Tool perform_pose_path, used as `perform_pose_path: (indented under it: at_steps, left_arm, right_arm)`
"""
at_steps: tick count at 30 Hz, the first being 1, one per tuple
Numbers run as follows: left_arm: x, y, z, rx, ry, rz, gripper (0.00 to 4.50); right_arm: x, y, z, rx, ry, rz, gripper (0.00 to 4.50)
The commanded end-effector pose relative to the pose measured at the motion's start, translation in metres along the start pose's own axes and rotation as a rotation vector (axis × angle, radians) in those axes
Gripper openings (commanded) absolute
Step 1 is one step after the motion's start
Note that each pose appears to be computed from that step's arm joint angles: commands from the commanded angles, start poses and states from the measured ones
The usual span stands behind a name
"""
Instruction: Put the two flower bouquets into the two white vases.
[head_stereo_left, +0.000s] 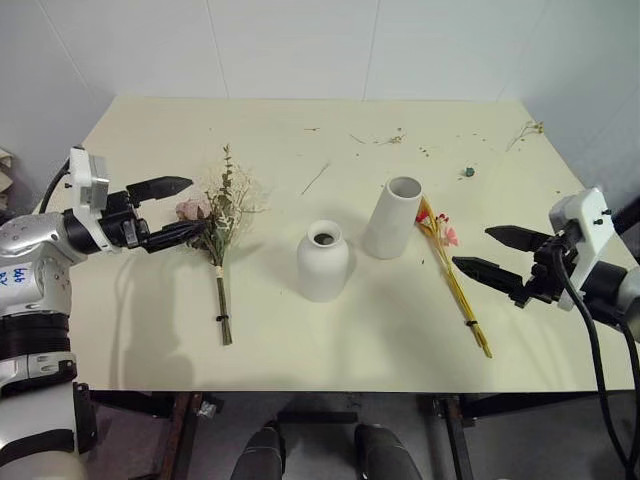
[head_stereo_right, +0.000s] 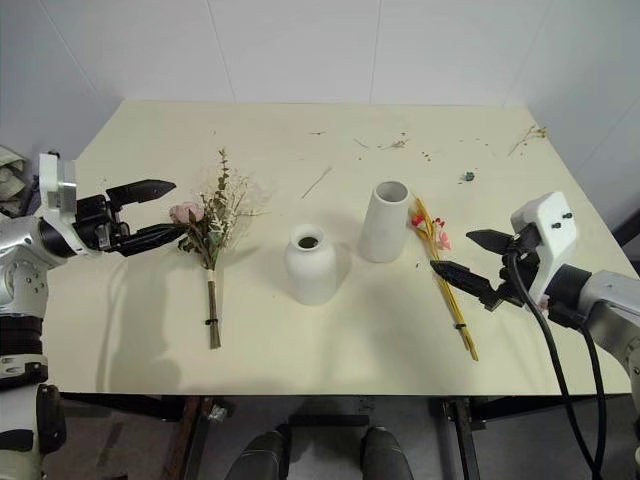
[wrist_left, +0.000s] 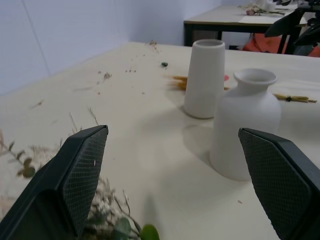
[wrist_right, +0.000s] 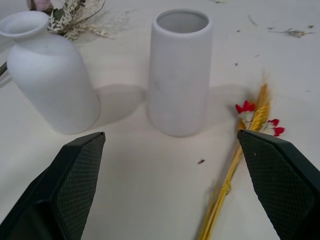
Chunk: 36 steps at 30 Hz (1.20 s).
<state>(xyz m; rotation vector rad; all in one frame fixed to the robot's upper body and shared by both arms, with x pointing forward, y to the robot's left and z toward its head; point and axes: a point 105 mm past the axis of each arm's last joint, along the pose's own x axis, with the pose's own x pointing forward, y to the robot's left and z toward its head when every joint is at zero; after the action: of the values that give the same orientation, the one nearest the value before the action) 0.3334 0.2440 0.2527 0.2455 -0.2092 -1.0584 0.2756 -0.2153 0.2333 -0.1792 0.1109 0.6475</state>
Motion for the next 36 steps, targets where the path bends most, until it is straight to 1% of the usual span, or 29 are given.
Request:
perform_pose_path:
  at_steps: [1,4,7,9,12,13,15,17,22,26,30,33,36]
  left_arm:
    - [-0.009,0.006,0.016,0.056,-0.021,0.016,4.45]
    - [-0.003,0.005,0.016,0.050,-0.045,0.004,4.45]
    - [0.004,0.000,0.020,0.036,-0.080,-0.045,4.45]
    - [0.004,-0.001,0.020,0.038,-0.078,-0.059,4.45]
    - [0.001,-0.007,0.025,0.029,-0.092,-0.087,4.45]
    - [0.000,-0.008,0.027,0.026,-0.097,-0.092,4.45]
    - [-0.004,-0.010,0.028,0.020,-0.101,-0.088,4.45]
    - [-0.010,-0.012,0.026,0.010,-0.080,-0.080,4.45]
    - [-0.016,-0.016,0.026,-0.015,-0.066,-0.045,4.45]
    - [-0.013,-0.024,0.025,-0.035,-0.063,-0.047,4.45]
    - [-0.014,-0.027,0.028,-0.037,-0.063,-0.034,4.45]
    - [-0.016,-0.027,0.028,-0.032,-0.060,-0.024,4.45]
    - [-0.016,-0.029,0.028,-0.034,-0.056,-0.015,4.45]
  right_arm:
    - [-0.003,0.001,0.017,-0.026,-0.079,-0.029,4.50]
    - [0.000,0.000,0.011,-0.010,-0.075,-0.040,4.50]
    - [0.000,-0.007,0.013,-0.004,-0.075,-0.088,4.50]
    - [0.002,-0.013,0.009,-0.004,-0.040,-0.127,4.50]
    - [0.006,-0.022,-0.003,0.015,0.041,-0.169,4.50]
    - [0.009,-0.026,-0.010,0.019,0.097,-0.190,4.50]
    - [0.010,-0.036,-0.032,0.015,0.251,-0.238,4.50]
    - [0.015,-0.042,-0.044,0.026,0.319,-0.258,4.50]
    - [0.040,-0.048,-0.052,0.080,0.350,-0.250,4.50]
    - [0.060,-0.053,-0.060,0.134,0.395,-0.255,4.50]
    - [0.069,-0.049,-0.065,0.158,0.436,-0.225,4.50]
    - [0.071,-0.051,-0.078,0.166,0.496,-0.235,4.50]
    - [0.076,-0.052,-0.083,0.180,0.509,-0.236,4.50]
